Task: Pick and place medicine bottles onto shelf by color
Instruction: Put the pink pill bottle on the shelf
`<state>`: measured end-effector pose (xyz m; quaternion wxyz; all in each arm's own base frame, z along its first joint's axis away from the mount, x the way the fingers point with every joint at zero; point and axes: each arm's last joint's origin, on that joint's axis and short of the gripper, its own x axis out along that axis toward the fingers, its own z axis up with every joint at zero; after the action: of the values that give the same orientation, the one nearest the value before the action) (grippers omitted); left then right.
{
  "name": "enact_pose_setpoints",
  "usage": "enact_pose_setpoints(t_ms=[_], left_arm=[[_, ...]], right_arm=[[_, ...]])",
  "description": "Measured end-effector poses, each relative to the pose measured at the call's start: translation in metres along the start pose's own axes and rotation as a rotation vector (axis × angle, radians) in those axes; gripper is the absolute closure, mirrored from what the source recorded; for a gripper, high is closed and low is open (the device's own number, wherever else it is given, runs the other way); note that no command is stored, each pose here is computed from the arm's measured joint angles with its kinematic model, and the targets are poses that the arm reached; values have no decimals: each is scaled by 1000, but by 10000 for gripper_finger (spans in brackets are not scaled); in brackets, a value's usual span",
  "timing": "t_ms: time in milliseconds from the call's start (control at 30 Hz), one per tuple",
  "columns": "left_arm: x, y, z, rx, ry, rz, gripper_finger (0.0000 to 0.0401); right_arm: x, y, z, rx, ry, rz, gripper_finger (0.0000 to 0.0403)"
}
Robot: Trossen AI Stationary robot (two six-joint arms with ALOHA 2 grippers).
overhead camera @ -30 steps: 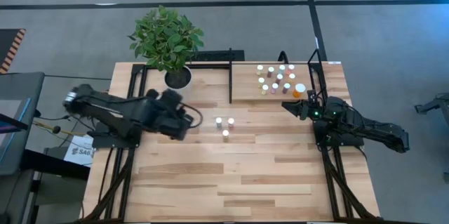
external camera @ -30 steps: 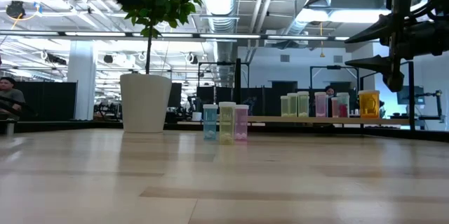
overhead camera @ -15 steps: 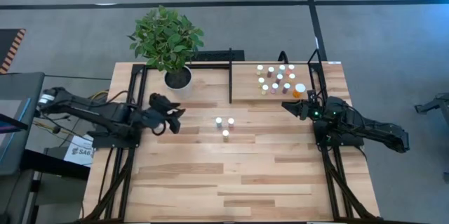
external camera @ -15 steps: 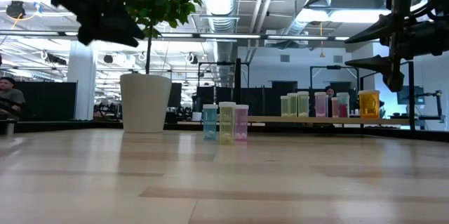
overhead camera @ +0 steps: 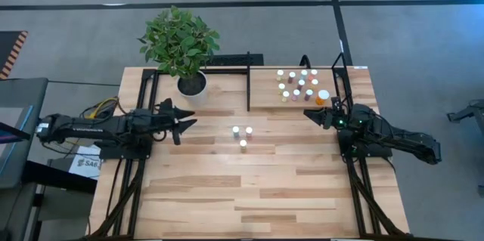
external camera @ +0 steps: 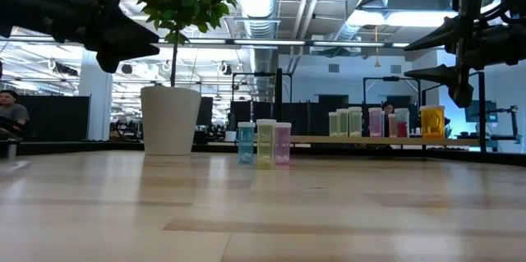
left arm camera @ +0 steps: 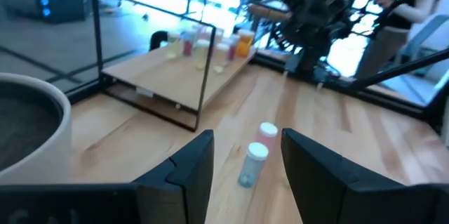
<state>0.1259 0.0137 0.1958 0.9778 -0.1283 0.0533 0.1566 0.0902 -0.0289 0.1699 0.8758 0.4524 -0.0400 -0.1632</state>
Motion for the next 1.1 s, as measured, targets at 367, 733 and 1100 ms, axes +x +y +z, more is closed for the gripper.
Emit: enact_pose_setpoints(t_ms=[367, 733, 1100], left_arm=[[-17, 16, -16, -27, -116, -97, 248], [-23, 20, -25, -43, -169, -82, 248], [-23, 21, -25, -46, -167, -71, 248]], right_arm=[[0, 0, 0, 0, 0, 0, 168], [0, 0, 0, 0, 0, 0, 168], [0, 0, 0, 0, -1, 0, 168]])
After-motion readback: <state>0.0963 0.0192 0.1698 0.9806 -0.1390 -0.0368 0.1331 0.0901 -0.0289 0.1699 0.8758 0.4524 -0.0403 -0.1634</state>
